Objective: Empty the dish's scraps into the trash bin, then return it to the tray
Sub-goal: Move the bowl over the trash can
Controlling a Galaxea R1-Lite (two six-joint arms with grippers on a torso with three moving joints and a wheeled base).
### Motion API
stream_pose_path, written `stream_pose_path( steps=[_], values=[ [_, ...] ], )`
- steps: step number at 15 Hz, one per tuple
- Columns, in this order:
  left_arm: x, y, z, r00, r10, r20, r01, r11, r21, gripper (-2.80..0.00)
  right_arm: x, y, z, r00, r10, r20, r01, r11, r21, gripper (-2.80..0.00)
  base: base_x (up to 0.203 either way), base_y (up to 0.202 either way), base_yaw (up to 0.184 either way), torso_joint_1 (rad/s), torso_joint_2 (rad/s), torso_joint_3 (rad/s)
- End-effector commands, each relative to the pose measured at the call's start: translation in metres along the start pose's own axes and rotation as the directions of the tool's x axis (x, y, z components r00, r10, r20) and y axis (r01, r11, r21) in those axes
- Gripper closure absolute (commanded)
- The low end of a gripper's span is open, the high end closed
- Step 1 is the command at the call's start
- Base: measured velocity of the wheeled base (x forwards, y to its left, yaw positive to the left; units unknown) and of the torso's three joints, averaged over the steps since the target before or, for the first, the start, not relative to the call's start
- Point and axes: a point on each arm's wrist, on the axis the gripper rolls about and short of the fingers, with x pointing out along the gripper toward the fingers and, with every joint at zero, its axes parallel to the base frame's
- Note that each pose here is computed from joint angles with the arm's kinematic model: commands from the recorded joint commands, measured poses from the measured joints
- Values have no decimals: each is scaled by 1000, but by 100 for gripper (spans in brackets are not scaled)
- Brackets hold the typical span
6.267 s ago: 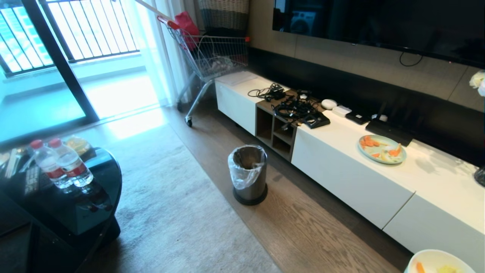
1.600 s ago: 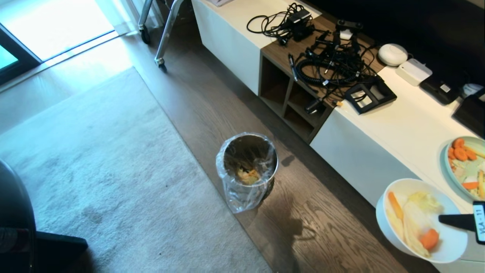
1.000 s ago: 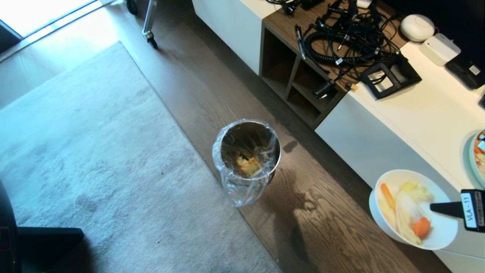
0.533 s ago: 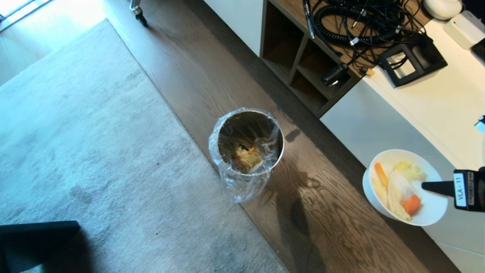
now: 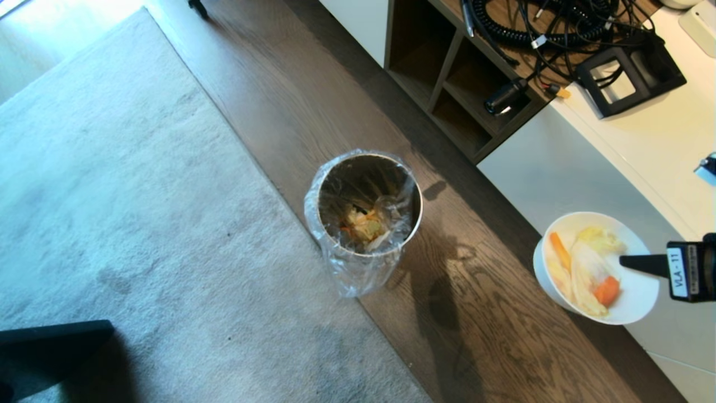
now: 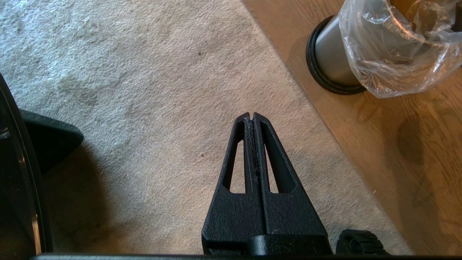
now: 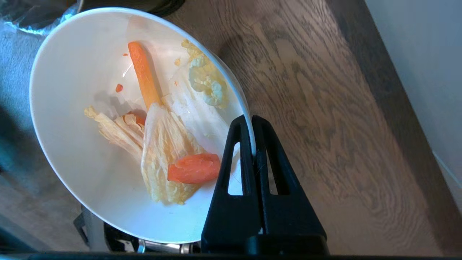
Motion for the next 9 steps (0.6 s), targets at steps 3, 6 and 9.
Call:
stream_pose_path(
  steps=[3,6,9],
  values=[
    [0,0,0,1000,0,1,0,1000,-1,0,18,10,28,998,38,48,-35,997,-67,0,0,0,0,0,0,0],
    [0,0,0,1000,0,1,0,1000,-1,0,33,32,51,992,110,62,-103,988,-115,0,0,0,0,0,0,0],
    [0,0,0,1000,0,1,0,1000,-1,0,47,68,73,978,191,80,-175,969,-174,0,0,0,0,0,0,0]
  ],
)
